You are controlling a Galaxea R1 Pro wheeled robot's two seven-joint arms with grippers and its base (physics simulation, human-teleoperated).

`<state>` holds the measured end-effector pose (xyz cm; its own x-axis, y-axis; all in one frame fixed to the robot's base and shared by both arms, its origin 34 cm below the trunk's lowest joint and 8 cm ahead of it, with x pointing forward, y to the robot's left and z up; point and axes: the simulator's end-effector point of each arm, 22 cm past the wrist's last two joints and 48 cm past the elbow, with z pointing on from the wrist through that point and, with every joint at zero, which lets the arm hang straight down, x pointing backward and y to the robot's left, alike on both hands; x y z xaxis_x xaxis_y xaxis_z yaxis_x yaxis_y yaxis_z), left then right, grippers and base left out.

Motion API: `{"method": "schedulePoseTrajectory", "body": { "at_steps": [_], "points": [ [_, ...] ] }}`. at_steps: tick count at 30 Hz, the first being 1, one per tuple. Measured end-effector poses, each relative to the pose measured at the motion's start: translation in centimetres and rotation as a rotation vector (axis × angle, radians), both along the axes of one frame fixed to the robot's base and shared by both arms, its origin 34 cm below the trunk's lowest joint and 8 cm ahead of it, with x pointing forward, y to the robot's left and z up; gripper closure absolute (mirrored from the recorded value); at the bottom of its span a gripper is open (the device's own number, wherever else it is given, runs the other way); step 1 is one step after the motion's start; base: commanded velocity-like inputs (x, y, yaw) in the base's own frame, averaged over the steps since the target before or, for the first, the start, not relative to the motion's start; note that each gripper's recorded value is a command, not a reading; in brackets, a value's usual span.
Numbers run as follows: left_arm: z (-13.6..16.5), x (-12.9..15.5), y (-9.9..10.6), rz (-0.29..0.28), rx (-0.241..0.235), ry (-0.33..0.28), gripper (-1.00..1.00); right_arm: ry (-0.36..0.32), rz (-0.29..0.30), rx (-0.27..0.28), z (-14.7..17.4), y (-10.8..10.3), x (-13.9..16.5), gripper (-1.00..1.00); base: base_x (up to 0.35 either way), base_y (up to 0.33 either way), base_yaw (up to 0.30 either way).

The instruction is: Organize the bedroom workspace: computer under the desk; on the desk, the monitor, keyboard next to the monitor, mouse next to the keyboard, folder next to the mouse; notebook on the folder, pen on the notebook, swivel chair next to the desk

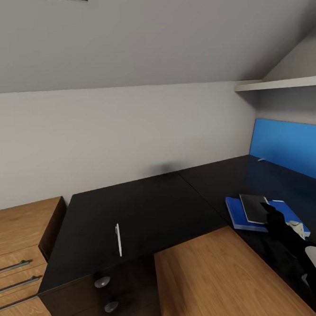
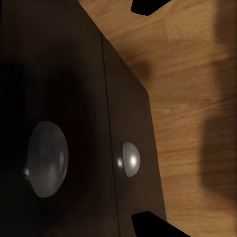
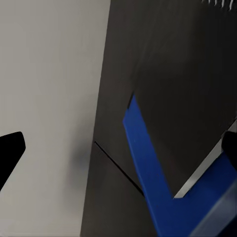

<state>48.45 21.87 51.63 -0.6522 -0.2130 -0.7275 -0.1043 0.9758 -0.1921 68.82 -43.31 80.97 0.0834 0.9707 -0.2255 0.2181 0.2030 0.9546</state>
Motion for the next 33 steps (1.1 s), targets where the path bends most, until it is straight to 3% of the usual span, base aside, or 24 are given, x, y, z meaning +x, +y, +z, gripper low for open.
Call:
{"method": "schedulePoseTrajectory", "body": {
  "at_steps": [17, 20, 21, 23, 25, 33],
  "points": [
    [1.9, 0.2, 0.0, 0.001, 0.001, 0.002, -1.00, -0.007, 0.011, -0.004, 2.2, 0.6, 0.4, -1.00, -0.002, 0.000, 0.000],
    [2.4, 0.2, 0.0, 0.001, 0.001, 0.003, -1.00, -0.001, 0.030, -0.013, 2.6, 1.6, 0.7, -1.00, 0.000, 0.000, 0.000],
    [2.6, 0.3, 0.0, 0.002, 0.001, 0.001, -1.00, 0.011, 0.075, -0.038, 2.6, 3.7, 1.0, -1.00, 0.000, 0.000, 0.000],
    [3.0, 0.4, 0.0, 0.002, 0.001, 0.000, -1.00, 0.011, 0.108, -0.067, 3.2, 5.3, 1.3, -1.00, 0.000, 0.000, 0.000],
    [3.4, 0.4, 0.0, 0.002, 0.002, -0.001, -1.00, 0.006, 0.128, -0.091, 4.0, 6.2, 1.5, -1.00, 0.000, 0.000, 0.000],
    [4.9, 0.5, 0.0, 0.002, 0.002, -0.001, -1.00, 0.021, 0.221, -0.277, 6.0, 10.8, 1.9, -1.00, 0.000, 0.000, 0.000]
  ]
}}
